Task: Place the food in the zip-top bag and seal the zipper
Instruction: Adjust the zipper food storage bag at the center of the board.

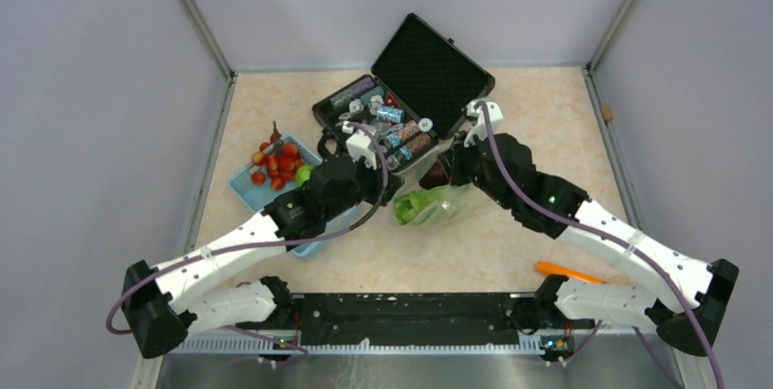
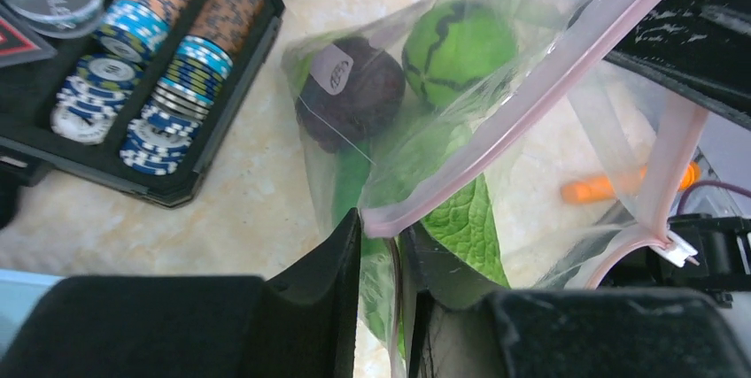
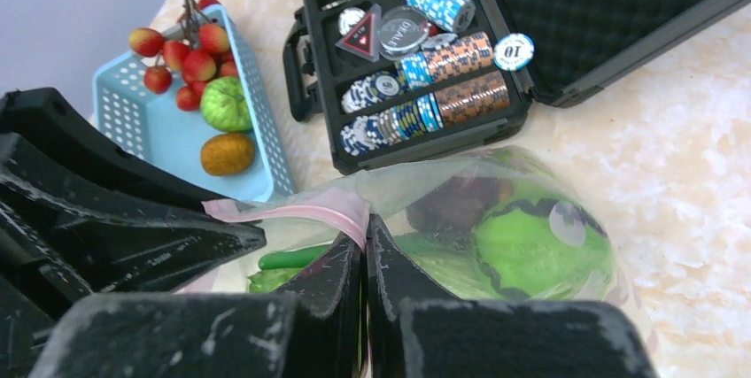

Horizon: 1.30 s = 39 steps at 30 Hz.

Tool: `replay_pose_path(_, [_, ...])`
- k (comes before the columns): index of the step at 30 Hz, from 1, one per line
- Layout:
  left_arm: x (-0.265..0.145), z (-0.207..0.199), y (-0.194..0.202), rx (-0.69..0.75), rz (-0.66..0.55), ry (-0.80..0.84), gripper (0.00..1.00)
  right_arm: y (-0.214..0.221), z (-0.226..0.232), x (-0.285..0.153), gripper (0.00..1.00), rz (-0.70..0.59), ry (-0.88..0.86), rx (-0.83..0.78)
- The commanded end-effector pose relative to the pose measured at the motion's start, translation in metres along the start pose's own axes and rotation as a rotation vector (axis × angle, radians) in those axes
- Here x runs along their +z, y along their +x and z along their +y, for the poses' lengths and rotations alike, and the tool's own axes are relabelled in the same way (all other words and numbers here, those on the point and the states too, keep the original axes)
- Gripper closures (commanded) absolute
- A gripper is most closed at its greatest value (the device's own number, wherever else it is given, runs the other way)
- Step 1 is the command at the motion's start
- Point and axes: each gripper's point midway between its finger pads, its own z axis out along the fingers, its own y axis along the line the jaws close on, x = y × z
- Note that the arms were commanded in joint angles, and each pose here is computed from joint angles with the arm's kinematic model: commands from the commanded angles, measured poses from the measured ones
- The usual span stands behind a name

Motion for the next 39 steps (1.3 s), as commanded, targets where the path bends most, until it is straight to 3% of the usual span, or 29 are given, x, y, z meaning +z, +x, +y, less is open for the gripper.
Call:
replay_pose_path(1, [-0.029,-0.004,-0.056,-0.002,-0.196,-0.027,0.78,-0.048,0.018,-0.017,1.0,-0.151,-0.097,0.049])
replay_pose_path(5, [-0.05,-0.011,-0.093,0.013,-0.318,-0.015,0.79,-0.066,0.029,-0.036,1.0,-0.225,-0.192,0.027])
replay_pose_path(11, [-0.047,-0.012,-0.102,0.023,-0.33,-0.034,0.88,-0.063,0.047,-0.051,1.0,-0.239,-0.328,-0.003])
replay_pose_path(19, [-0.036,-0.019,-0.103,0.018,-0.331,0.002,0.91,-0.069,-0.007,-0.058,1.0,-0.289,-0.057,0.077])
replay_pose_path(20, [-0.031,-0.025,-0.104,0.019,-0.336,0.028,0.88,-0.07,-0.011,-0.06,1.0,-0.299,-0.044,0.072])
replay_pose_path(22, [-0.021,-0.032,-0.1,0.008,-0.327,0.071,0.61,-0.072,-0.019,-0.064,1.0,-0.312,-0.008,0.074])
replay_pose_path(28, [-0.011,-0.019,-0.09,-0.025,-0.299,0.01,0.07,-0.06,-0.026,-0.053,1.0,-0.258,0.05,0.061])
replay_pose_path(31, [-0.02,0.01,-0.08,-0.058,-0.277,-0.115,0.01,-0.039,-0.028,-0.036,1.0,-0.187,0.09,0.069])
replay_pose_path(38, [-0.059,0.059,-0.056,-0.118,-0.323,-0.252,0.01,0.007,-0.002,0.007,1.0,-0.027,0.01,0.07])
replay_pose_path(39, [-0.066,0.066,-0.053,-0.128,-0.328,-0.274,0.01,-0.001,-0.028,0.016,1.0,-0.04,0.08,0.097])
